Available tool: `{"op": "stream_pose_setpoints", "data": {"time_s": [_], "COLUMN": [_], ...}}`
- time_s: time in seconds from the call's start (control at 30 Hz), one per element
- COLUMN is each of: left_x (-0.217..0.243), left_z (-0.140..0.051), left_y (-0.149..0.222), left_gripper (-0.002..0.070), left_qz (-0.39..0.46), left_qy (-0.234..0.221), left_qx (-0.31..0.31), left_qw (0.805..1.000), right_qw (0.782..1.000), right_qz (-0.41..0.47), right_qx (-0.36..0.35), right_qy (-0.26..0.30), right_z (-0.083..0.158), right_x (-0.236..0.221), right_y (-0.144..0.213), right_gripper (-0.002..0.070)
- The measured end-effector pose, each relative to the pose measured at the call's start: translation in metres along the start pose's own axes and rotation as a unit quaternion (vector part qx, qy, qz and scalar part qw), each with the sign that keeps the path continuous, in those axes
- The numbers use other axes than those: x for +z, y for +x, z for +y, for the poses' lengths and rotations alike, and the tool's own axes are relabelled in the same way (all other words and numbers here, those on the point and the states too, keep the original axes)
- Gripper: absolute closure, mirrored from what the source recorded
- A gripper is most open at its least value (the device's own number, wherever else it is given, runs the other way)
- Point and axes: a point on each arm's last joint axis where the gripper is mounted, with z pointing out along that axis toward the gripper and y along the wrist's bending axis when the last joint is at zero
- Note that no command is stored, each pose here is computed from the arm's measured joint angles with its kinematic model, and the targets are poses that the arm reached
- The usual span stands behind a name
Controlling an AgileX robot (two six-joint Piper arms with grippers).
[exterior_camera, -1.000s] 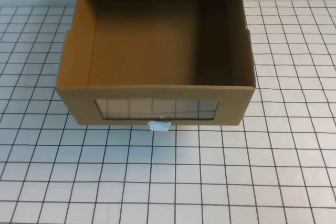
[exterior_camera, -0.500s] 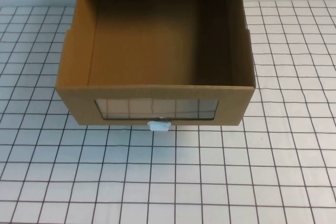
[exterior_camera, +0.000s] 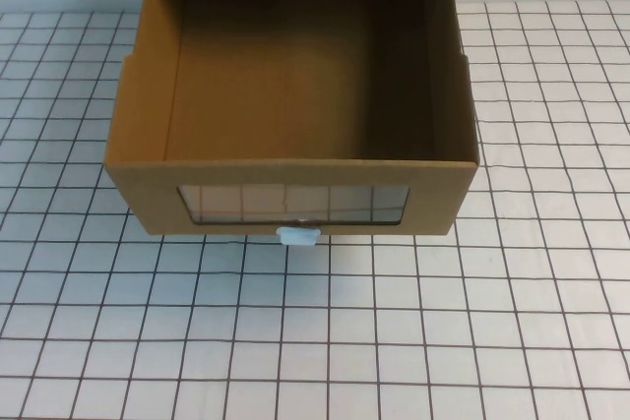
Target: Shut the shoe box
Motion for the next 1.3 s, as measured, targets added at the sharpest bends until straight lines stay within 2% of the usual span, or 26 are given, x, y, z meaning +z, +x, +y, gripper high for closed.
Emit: {"op": "stream_pose_setpoints", "data": {"time_s": [0.1, 0.27, 0.37, 0.5, 0.6, 0.73, 0.83, 0.93, 1.0, 1.13, 1.3], "left_x": [0.034, 0.087, 0.113, 0.141, 0.158, 0.176, 0.191, 0.211, 0.225, 0.247, 0.266], "left_z": [-0.001, -0.002, -0.001, -0.003, -0.005, -0.008, -0.017, -0.03, -0.038, -0.048, -0.053], "left_y": [0.008, 0.043, 0.066, 0.099, 0.129, 0.168, 0.193, 0.213, 0.224, 0.248, 0.291], "left_gripper": [0.068, 0.068, 0.068, 0.068, 0.068, 0.068, 0.068, 0.068, 0.068, 0.068, 0.068], "left_qz": [0.121, 0.311, 0.351, 0.347, 0.369, 0.44, 0.496, 0.524, 0.531, 0.543, 0.58], "left_qy": [0.003, -0.006, -0.009, -0.007, -0.004, 0.016, 0.066, 0.145, 0.197, 0.251, 0.277], "left_qx": [-0.01, -0.045, -0.03, -0.054, -0.064, -0.055, -0.059, -0.064, -0.074, -0.096, -0.118], "left_qw": [0.993, 0.949, 0.936, 0.936, 0.927, 0.896, 0.864, 0.837, 0.821, 0.796, 0.757], "right_qw": [0.993, 0.954, 0.927, 0.897, 0.878, 0.86, 0.836, 0.793, 0.76, 0.706, 0.678], "right_qz": [0.114, 0.287, 0.363, 0.432, 0.475, 0.497, 0.503, 0.528, 0.55, 0.576, 0.56], "right_qx": [0.004, 0.003, -0.002, 0.03, 0.045, 0.022, 0.018, 0.032, 0.039, 0.046, 0.002], "right_qy": [0.034, 0.082, 0.098, 0.093, 0.036, -0.109, -0.219, -0.302, -0.342, -0.409, -0.477], "right_z": [-0.003, -0.013, -0.018, -0.02, -0.012, 0.006, 0.022, 0.037, 0.047, 0.077, 0.124], "right_x": [0.026, 0.058, 0.063, 0.064, 0.066, 0.072, 0.077, 0.08, 0.08, 0.074, 0.058], "right_y": [0.007, 0.045, 0.07, 0.104, 0.125, 0.144, 0.158, 0.181, 0.199, 0.227, 0.244], "right_gripper": [0.0689, 0.069, 0.069, 0.069, 0.069, 0.069, 0.069, 0.0689, 0.0689, 0.0689, 0.0689]}}
